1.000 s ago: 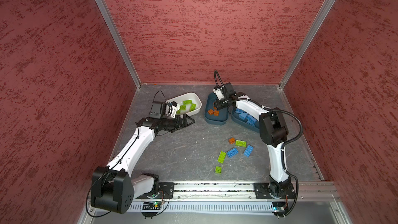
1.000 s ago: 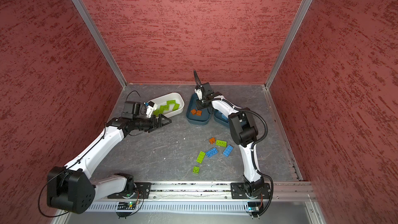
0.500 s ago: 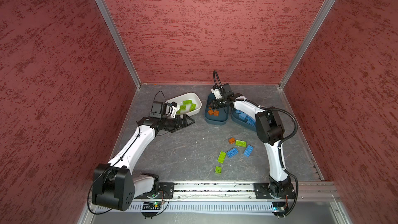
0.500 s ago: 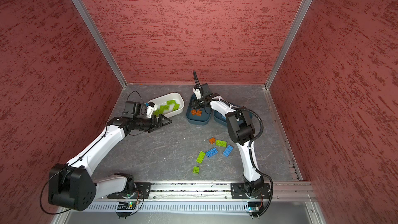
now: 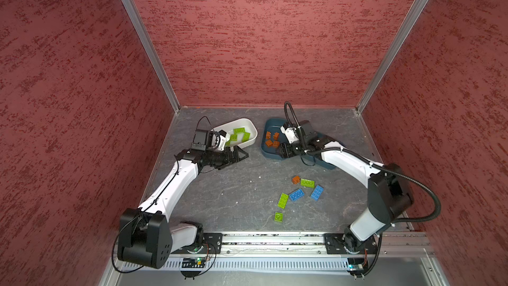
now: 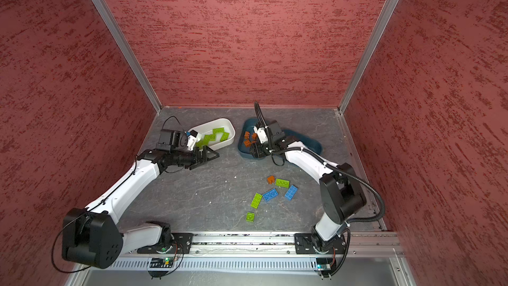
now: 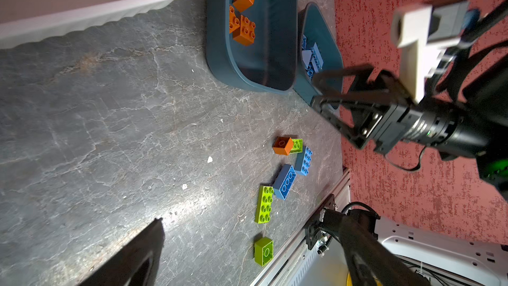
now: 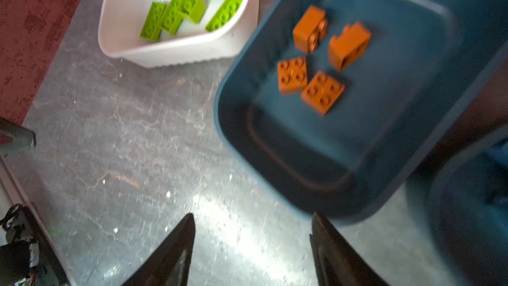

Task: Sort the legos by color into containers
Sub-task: 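Return the right gripper to the pile and grasp a lime-green brick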

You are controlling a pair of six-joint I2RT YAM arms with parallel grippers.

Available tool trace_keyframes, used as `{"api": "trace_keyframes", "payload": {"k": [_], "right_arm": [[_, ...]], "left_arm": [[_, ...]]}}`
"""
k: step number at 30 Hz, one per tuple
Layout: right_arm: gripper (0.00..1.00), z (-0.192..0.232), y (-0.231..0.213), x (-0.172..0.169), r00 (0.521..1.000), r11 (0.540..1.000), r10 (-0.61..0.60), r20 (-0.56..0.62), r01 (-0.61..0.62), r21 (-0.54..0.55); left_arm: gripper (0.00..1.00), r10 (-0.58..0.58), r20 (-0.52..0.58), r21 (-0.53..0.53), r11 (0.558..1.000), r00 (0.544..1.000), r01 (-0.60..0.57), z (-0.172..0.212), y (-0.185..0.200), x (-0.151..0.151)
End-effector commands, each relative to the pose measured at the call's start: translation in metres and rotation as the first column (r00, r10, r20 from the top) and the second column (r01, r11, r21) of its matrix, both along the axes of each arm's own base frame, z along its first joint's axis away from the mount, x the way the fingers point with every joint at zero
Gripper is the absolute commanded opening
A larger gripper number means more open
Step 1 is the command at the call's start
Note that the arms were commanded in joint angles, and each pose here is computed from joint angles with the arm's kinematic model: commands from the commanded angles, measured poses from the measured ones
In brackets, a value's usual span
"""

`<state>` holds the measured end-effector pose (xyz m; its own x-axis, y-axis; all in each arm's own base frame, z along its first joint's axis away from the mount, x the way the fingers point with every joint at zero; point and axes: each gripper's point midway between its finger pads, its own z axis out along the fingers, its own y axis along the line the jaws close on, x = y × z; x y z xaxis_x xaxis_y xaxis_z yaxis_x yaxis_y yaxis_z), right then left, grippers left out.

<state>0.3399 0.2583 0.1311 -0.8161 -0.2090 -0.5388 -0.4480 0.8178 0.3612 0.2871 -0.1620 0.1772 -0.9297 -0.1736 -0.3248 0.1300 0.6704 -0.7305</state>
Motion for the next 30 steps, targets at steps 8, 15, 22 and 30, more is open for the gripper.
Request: {"api": "trace_keyframes", "payload": {"k": [8,15,22,30], "right_arm": [[0.75,-0.026,-0.017,-0.114,0.931,0.965,-0.263,-0.252,0.259,-0.05],[0.78,-0.048,-0.015,-0.146,0.881,0.935,-0.355,-0.313,0.329,-0.135],[0.78,-0.068,0.003,-0.162,0.86,0.93,-0.363,-0.358,0.314,-0.19],[0.72,-0.091,0.005,-0.169,0.827,0.9,-0.419,-0.375,0.324,-0.291]], "left_arm": [[1.0,-0.016,0.013,0.002,1.0,1.0,0.016,-0.005,0.002,0.002],[1.0,-0.005,0.008,0.001,1.0,1.0,0.005,-0.012,0.002,0.001],[1.0,-0.01,0.003,0.015,1.0,1.0,0.01,-0.018,0.004,-0.005],[1.0,-0.017,0.013,0.022,1.0,1.0,0.017,-0.02,0.004,-0.009]]}}
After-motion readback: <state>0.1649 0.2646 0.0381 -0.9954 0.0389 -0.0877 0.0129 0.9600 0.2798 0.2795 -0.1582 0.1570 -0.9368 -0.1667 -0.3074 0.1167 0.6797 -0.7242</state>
